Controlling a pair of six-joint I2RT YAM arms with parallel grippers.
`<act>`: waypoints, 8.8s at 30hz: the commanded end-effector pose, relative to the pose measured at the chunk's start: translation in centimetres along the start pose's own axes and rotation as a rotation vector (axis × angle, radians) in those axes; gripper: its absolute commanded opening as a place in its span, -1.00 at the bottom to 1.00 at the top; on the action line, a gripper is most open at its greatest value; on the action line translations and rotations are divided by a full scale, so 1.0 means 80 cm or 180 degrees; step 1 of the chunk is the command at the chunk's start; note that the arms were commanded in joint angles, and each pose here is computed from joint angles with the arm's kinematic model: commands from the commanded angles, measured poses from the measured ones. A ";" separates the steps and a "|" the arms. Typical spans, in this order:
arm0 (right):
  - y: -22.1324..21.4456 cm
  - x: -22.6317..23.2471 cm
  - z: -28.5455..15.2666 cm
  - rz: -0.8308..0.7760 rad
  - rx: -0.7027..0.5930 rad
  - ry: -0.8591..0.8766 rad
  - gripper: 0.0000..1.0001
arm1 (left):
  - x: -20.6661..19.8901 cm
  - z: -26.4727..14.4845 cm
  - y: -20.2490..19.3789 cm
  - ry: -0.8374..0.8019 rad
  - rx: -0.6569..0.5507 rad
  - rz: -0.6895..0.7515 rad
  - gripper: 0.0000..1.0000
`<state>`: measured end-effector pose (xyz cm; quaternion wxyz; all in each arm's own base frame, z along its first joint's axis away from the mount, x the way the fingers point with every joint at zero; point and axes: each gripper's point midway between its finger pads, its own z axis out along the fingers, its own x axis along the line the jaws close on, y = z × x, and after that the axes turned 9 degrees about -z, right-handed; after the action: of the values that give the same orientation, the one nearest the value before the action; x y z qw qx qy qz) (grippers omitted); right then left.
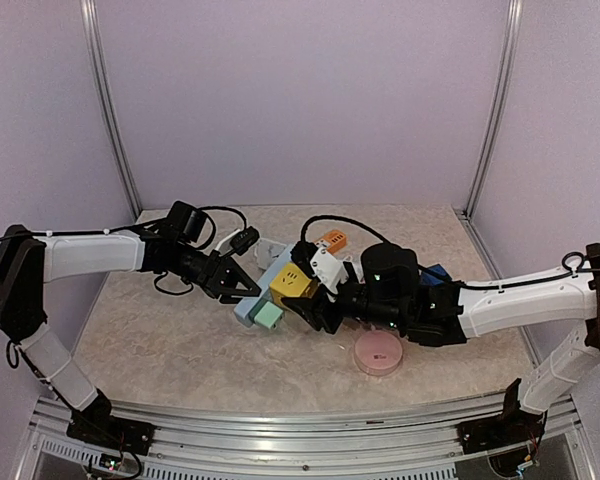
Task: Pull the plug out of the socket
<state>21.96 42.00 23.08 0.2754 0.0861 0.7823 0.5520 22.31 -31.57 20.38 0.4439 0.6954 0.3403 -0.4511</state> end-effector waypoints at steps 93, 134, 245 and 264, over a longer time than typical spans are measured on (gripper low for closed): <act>0.067 -0.017 0.012 0.0056 -0.0224 -0.0964 -1.00 | 0.010 -0.034 0.026 0.0313 -0.0402 0.0230 -0.68; 0.039 -0.024 0.026 -0.0187 -0.0004 -0.1038 -1.00 | 0.020 -0.043 0.033 0.0423 -0.0493 0.0173 -0.69; 0.043 -0.056 0.015 0.0648 -0.0232 -0.0386 -1.00 | 0.048 -0.069 0.046 0.0795 -0.0737 0.0040 -0.78; 0.011 -0.055 0.034 -0.0165 0.0638 -0.1289 -1.00 | 0.055 -0.083 0.052 0.0864 -0.0856 -0.0026 -0.78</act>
<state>25.44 44.23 21.36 0.3590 0.1804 0.7956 0.4535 27.52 -27.97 19.88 0.4760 0.6793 0.4211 -0.3670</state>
